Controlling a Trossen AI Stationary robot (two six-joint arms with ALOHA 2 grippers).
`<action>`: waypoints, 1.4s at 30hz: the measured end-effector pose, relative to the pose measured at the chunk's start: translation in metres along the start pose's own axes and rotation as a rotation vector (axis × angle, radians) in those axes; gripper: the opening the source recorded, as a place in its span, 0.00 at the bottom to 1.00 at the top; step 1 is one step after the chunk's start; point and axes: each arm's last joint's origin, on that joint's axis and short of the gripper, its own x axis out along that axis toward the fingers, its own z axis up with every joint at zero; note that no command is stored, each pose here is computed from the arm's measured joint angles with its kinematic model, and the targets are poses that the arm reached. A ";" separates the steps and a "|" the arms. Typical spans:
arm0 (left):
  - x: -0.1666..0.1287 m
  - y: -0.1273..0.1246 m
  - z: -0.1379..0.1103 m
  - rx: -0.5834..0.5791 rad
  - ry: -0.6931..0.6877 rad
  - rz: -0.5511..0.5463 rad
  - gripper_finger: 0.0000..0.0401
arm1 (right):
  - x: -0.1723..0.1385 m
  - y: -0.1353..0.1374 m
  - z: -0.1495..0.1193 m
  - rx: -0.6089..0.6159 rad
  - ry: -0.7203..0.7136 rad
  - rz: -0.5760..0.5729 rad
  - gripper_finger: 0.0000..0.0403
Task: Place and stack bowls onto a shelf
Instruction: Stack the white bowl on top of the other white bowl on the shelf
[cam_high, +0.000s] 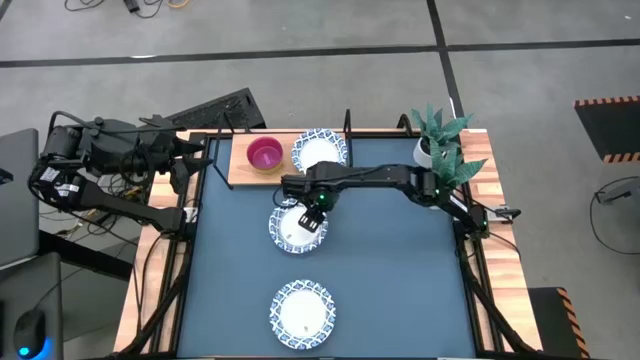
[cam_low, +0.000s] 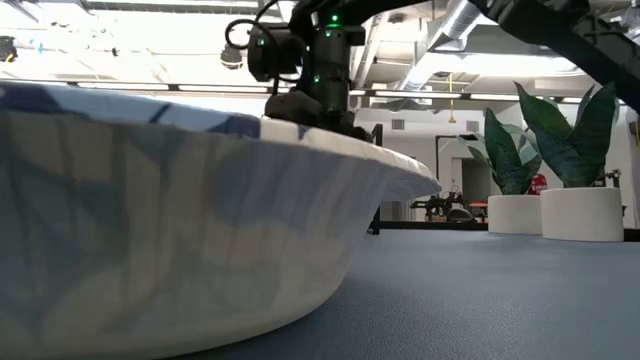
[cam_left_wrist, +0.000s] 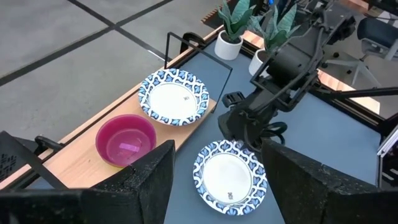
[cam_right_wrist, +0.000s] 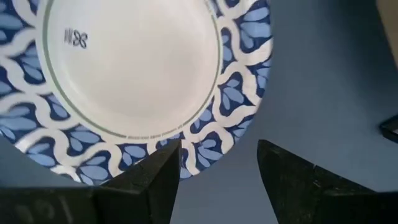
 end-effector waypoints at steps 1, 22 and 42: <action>0.000 0.000 0.000 0.000 0.000 0.000 0.56 | -0.001 0.000 0.000 0.011 -0.007 -0.007 0.58; 0.000 0.001 0.000 -0.008 -0.011 0.024 0.56 | 0.040 -0.002 -0.007 0.105 0.039 0.001 0.58; 0.000 0.001 0.001 0.016 -0.022 0.046 0.56 | 0.018 -0.009 -0.004 0.073 0.011 0.082 0.06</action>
